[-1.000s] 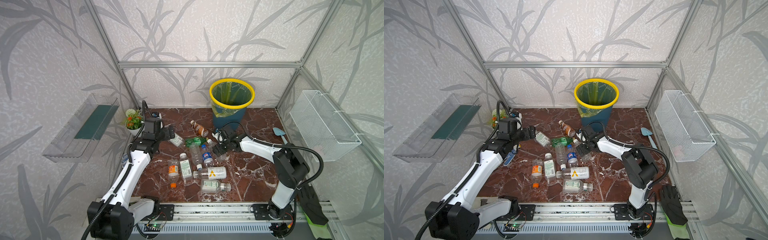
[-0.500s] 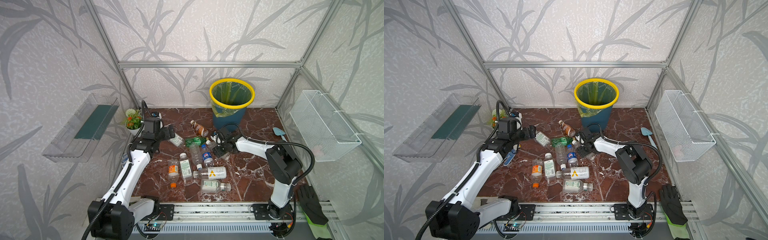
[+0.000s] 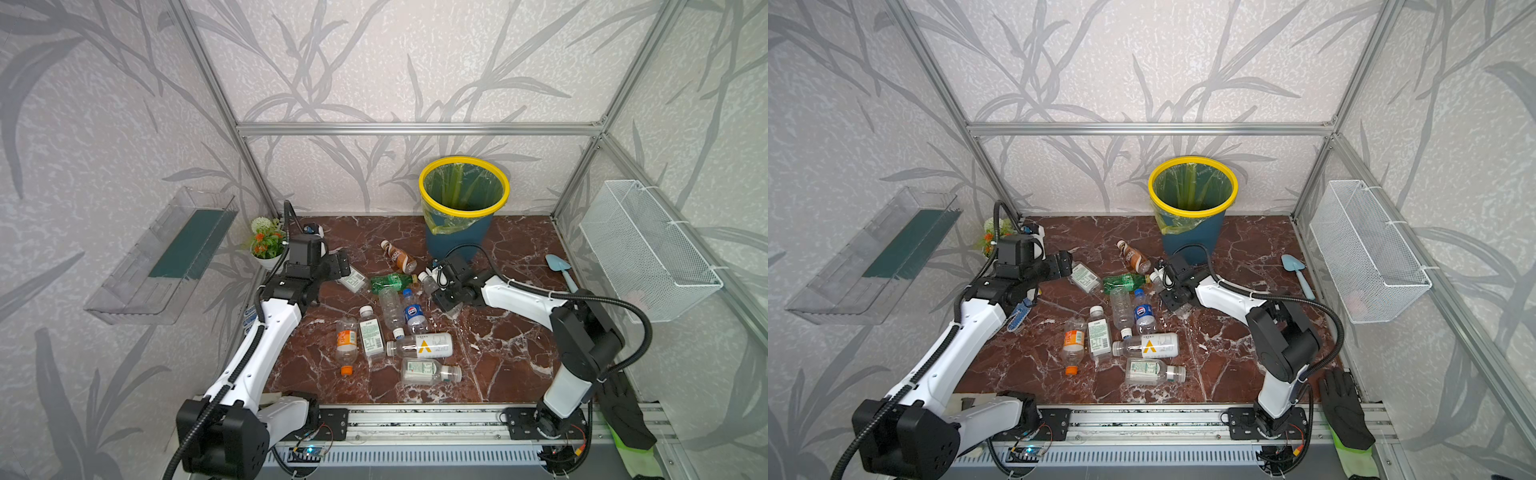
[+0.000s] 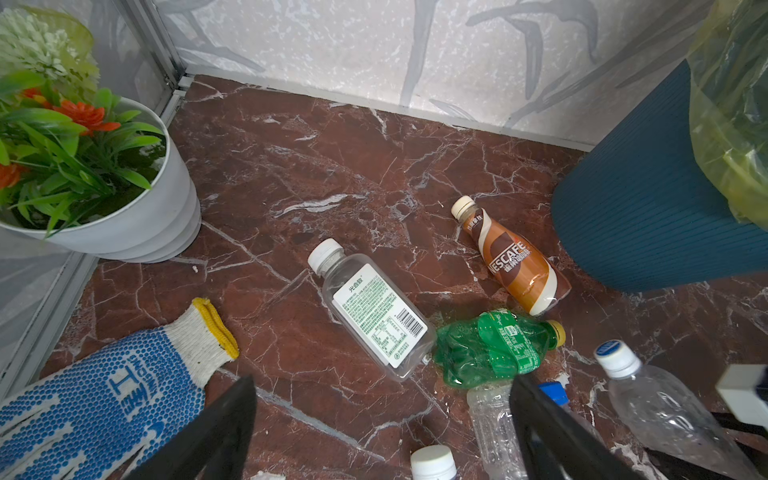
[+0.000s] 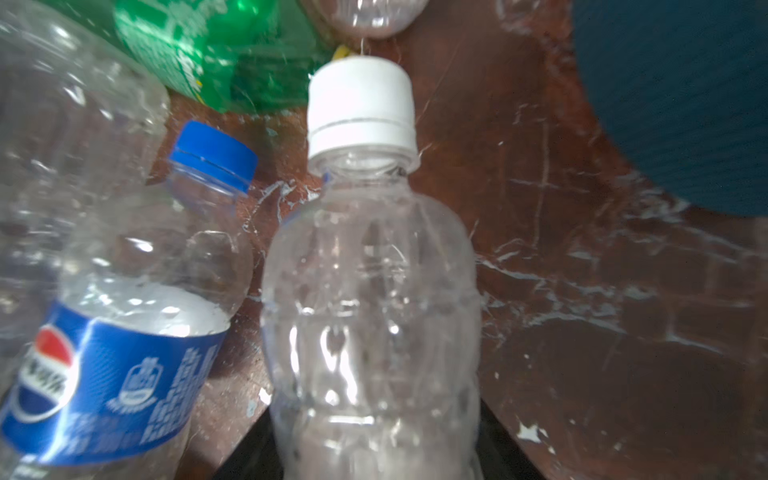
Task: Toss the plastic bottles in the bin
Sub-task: 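Grasp the white-capped clear bottle with the right gripper while the left arm lowers, then lift the white-capped bottle with the right gripper and drop it into the bin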
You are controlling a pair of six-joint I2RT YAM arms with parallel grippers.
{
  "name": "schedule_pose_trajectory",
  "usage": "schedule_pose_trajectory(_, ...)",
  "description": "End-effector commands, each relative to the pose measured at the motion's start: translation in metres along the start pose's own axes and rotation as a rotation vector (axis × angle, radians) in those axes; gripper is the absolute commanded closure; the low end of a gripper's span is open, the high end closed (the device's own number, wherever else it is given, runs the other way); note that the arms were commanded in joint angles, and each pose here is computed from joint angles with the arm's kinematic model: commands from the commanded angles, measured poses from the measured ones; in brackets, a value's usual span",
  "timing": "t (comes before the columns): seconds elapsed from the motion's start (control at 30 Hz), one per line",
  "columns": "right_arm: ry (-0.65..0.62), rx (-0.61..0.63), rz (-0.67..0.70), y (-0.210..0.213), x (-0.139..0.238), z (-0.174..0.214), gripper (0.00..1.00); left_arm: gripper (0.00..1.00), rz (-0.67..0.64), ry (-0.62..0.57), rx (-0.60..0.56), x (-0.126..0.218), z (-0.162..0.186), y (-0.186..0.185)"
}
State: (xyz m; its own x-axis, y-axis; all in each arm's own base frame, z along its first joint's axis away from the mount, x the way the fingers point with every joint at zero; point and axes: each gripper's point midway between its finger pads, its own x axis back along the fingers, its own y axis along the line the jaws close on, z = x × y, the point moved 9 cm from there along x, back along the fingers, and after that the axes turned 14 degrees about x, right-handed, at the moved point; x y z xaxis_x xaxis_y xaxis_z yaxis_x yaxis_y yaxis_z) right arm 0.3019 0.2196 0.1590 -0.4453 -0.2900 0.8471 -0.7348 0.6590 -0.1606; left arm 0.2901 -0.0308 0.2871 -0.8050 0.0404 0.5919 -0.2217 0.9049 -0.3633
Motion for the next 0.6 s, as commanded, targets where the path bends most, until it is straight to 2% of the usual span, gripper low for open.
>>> schedule_pose_trajectory(0.0, -0.092, -0.022, 0.087, -0.010, 0.038, -0.007, 0.49, 0.06, 0.006, -0.006, 0.013, 0.000, -0.002, 0.001)
schedule_pose_trajectory(0.17, -0.300, -0.059, 0.188, -0.018, 0.087, -0.008, 0.49, 0.06, 0.006, -0.005, 0.013, 0.000, -0.002, 0.001)
schedule_pose_trajectory(0.37, -0.651, -0.118, 0.387, -0.026, 0.159, 0.006, 0.49, 0.06, 0.002, 0.001, 0.012, -0.001, -0.001, 0.001)
schedule_pose_trajectory(0.57, -1.042, -0.135, 0.641, -0.028, 0.241, 0.034, 0.49, 0.06, 0.004, 0.012, 0.009, -0.001, -0.002, 0.000)
